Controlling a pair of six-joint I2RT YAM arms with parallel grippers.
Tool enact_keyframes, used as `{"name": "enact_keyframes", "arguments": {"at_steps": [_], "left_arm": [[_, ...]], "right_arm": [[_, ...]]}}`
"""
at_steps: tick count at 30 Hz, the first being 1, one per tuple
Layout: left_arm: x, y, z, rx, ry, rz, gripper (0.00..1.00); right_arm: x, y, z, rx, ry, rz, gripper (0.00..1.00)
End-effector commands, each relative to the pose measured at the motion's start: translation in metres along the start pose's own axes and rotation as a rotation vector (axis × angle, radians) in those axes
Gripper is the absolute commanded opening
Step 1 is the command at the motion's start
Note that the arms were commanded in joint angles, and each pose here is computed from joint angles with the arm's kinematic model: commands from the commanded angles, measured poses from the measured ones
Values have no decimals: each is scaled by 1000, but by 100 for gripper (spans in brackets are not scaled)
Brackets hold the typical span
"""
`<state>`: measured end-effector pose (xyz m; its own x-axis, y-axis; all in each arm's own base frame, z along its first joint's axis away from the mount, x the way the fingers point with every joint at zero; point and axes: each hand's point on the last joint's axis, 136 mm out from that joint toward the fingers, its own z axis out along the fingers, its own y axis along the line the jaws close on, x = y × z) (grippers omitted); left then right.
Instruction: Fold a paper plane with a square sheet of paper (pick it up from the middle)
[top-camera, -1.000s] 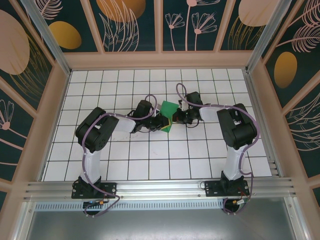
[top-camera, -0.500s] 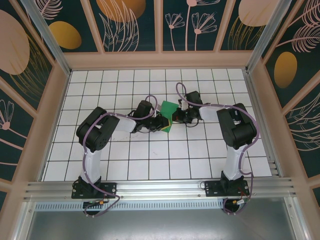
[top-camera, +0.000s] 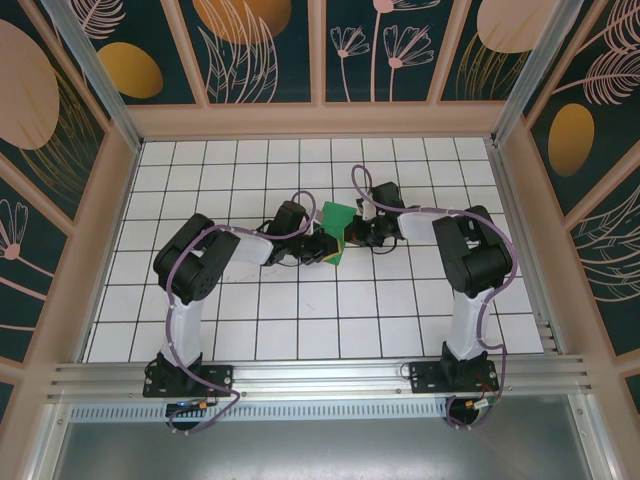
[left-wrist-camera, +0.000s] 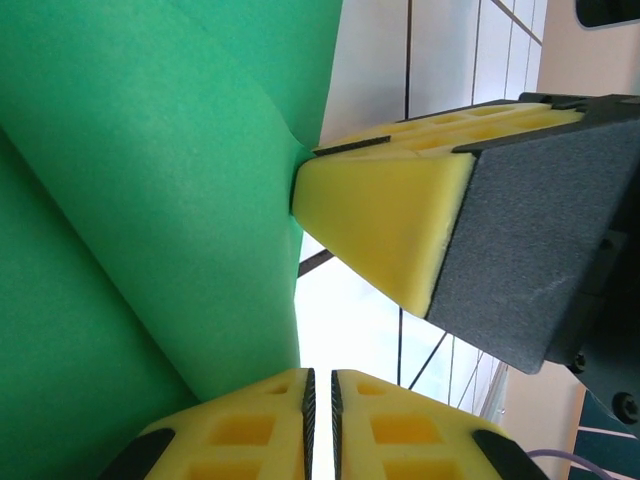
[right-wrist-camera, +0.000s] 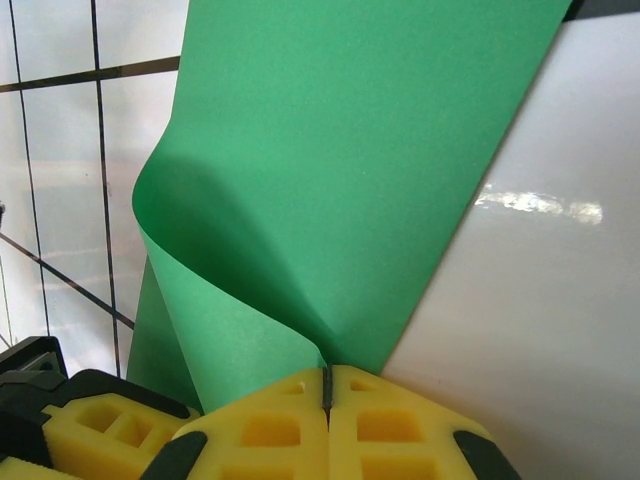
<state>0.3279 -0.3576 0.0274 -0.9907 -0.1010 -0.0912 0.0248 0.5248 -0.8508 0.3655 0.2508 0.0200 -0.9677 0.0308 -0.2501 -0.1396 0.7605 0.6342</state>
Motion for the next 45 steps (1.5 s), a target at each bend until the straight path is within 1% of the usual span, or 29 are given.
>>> {"name": "enact_keyframes", "arguments": {"at_steps": [1, 19, 31, 36, 41, 45], "left_arm": [[3, 6, 6, -21, 20, 5, 16], [6, 18, 8, -78, 23, -16, 14], [4, 37, 5, -179, -5, -80, 12], [4, 45, 3, -218, -20, -117, 8], [3, 52, 1, -243, -43, -155, 8], [2, 53, 0, -247, -56, -173, 8]], "right_arm": [[-8, -7, 2, 30, -10, -9, 4], [-9, -8, 2, 40, -13, -5, 4], [-16, 0, -3, 27, -31, -11, 7], [-19, 3, -8, 27, -44, -9, 11], [-27, 10, -24, 39, -113, -21, 19], [-21, 12, -26, 19, -110, -20, 20]]}}
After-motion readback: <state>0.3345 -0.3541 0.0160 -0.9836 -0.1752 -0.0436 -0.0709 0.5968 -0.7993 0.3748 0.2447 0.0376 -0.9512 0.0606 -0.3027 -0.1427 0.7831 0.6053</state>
